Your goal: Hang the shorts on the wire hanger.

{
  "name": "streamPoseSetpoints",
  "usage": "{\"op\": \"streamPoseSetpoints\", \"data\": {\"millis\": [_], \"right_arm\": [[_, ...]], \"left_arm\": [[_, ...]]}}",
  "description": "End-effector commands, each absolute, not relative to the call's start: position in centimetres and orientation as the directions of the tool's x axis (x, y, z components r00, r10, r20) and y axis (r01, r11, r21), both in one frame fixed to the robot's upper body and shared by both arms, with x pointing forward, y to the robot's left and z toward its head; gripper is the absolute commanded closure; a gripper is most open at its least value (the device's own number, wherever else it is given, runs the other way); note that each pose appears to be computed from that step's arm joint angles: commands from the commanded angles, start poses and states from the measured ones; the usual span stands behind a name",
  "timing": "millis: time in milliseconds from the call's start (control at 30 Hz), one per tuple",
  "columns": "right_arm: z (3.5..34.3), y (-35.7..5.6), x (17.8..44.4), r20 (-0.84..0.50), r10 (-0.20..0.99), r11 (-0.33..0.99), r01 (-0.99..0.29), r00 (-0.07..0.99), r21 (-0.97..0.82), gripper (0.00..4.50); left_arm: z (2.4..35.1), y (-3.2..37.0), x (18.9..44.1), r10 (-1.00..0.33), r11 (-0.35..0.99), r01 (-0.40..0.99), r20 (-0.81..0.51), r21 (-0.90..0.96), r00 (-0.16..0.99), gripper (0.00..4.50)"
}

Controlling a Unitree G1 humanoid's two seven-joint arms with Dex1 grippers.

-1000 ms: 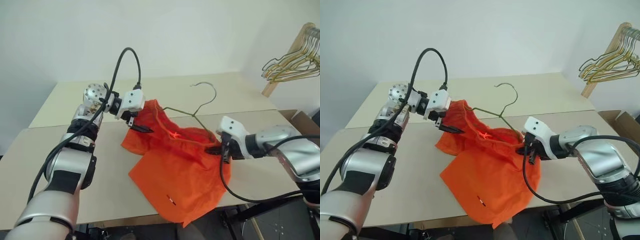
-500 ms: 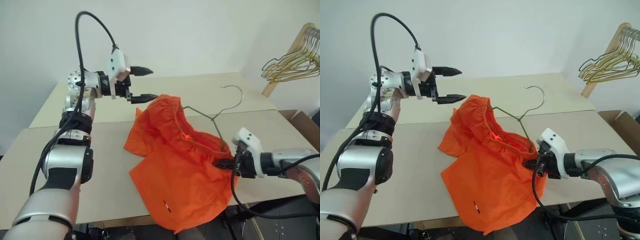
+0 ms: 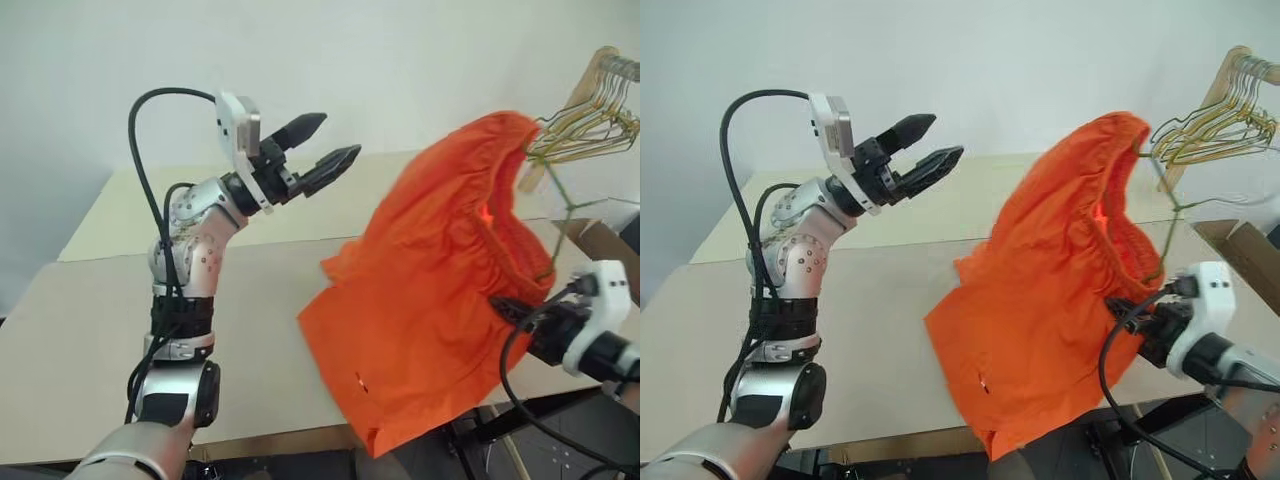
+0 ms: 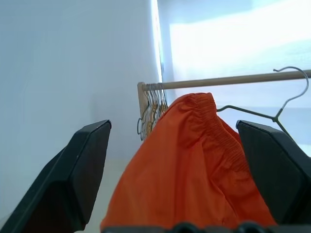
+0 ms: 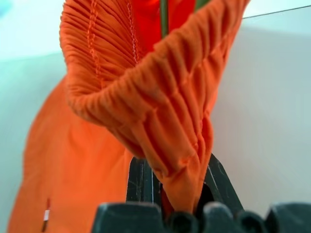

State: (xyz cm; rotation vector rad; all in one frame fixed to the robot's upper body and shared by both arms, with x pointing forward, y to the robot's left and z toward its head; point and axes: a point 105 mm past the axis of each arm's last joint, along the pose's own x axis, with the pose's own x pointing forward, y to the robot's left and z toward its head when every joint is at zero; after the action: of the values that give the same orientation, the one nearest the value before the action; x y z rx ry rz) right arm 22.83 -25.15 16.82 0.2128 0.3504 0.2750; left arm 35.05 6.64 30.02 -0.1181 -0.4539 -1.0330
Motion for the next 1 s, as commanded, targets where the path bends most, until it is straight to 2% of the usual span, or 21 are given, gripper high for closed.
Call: {"op": "streamPoseSetpoints", "data": {"millis": [33,133,433,600,767,1000], "right_arm": [[17.6,-27.5,22.2,-0.278,0.156,0.969,-0.092,0.948,0.231,4.5],[17.9,-30.4,22.2,-0.29,-0.014,0.974,0.079,0.957,0.214,4.5],[19.6,-35.2,22.7,-0.302,-0.237,0.93,0.305,0.924,0.205,4.5],[20.0,-38.4,23.3,-0.347,-0.386,0.845,0.479,0.855,0.239,4.5],[20.9,-40.1,24.0,-0.369,-0.454,0.786,0.559,0.811,0.264,4.5],[21.7,-41.6,24.9,-0.415,-0.476,0.738,0.608,0.776,0.291,4.5]], "left_arm": [[31.2,6.9,35.2,-0.754,0.565,0.819,0.464,0.097,0.465,0.02],[31.6,6.5,34.9,-0.768,0.544,0.832,0.464,0.11,0.441,0.02],[32.0,6.1,34.1,-0.806,0.494,0.854,0.454,0.161,0.38,0.02],[32.0,6.6,33.9,-0.815,0.483,0.859,0.445,0.167,0.372,0.02],[32.1,6.7,33.4,-0.825,0.456,0.873,0.449,0.171,0.343,0.02],[32.4,6.6,32.4,-0.844,0.409,0.894,0.45,0.185,0.293,0.02]]}}
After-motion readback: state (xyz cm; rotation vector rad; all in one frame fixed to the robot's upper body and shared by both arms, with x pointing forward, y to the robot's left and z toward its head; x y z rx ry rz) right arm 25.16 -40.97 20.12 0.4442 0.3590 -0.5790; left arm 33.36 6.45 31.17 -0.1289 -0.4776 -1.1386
